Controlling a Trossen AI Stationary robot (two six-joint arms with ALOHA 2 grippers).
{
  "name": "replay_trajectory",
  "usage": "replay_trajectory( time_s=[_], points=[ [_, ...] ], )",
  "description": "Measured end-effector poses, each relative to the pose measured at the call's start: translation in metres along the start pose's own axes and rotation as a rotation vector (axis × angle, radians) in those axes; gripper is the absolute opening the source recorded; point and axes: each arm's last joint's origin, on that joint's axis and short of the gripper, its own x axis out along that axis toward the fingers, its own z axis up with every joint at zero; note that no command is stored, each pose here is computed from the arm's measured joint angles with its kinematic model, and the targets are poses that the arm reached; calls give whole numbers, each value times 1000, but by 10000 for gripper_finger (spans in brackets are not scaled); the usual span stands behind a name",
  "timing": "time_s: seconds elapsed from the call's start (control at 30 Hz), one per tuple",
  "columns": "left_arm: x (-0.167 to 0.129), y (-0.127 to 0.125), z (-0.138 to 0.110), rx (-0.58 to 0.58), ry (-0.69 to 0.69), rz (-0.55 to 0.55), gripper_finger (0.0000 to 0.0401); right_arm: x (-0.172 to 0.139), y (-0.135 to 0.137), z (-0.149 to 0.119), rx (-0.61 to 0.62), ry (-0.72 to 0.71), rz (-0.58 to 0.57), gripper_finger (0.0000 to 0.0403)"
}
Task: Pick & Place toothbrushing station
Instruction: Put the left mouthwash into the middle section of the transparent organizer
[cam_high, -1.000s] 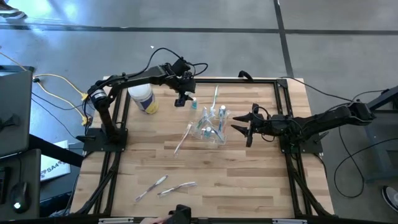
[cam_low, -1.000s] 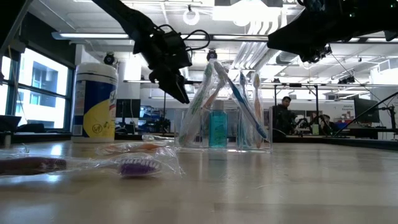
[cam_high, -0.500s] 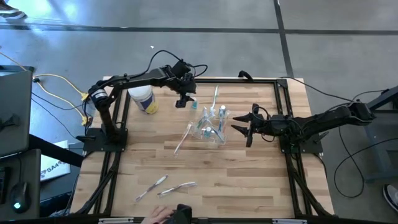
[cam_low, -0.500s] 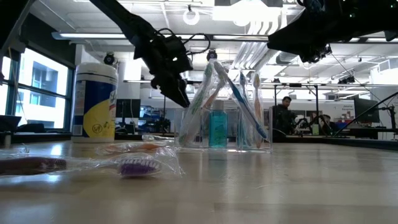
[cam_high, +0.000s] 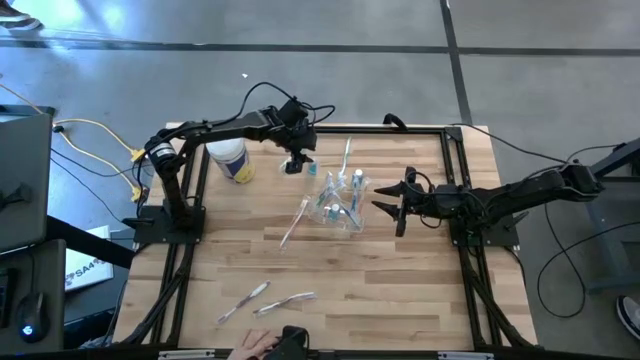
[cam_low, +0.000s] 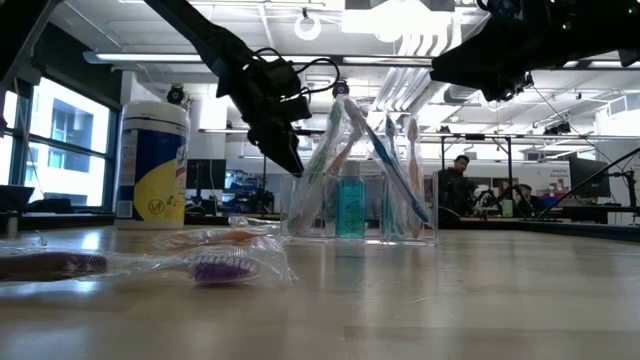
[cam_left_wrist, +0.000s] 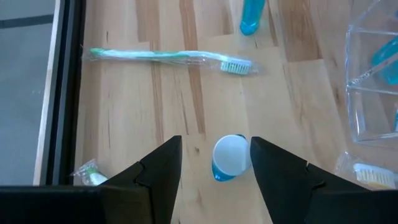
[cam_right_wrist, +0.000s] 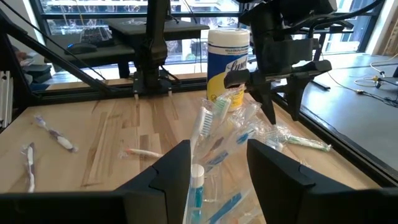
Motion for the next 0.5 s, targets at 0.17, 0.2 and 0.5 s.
replay_trajectory(
  time_s=[0.17,0.2,0.5],
  points=[
    [0,0,0,0,-1,-7,189,0,0,0,0,0,0,151],
    [0,-1,0,-2,1,-10,189,0,0,0,0,0,0,151],
    [0,-1,-2,0,15,-19,189,0,0,0,0,0,0,151]
  ],
)
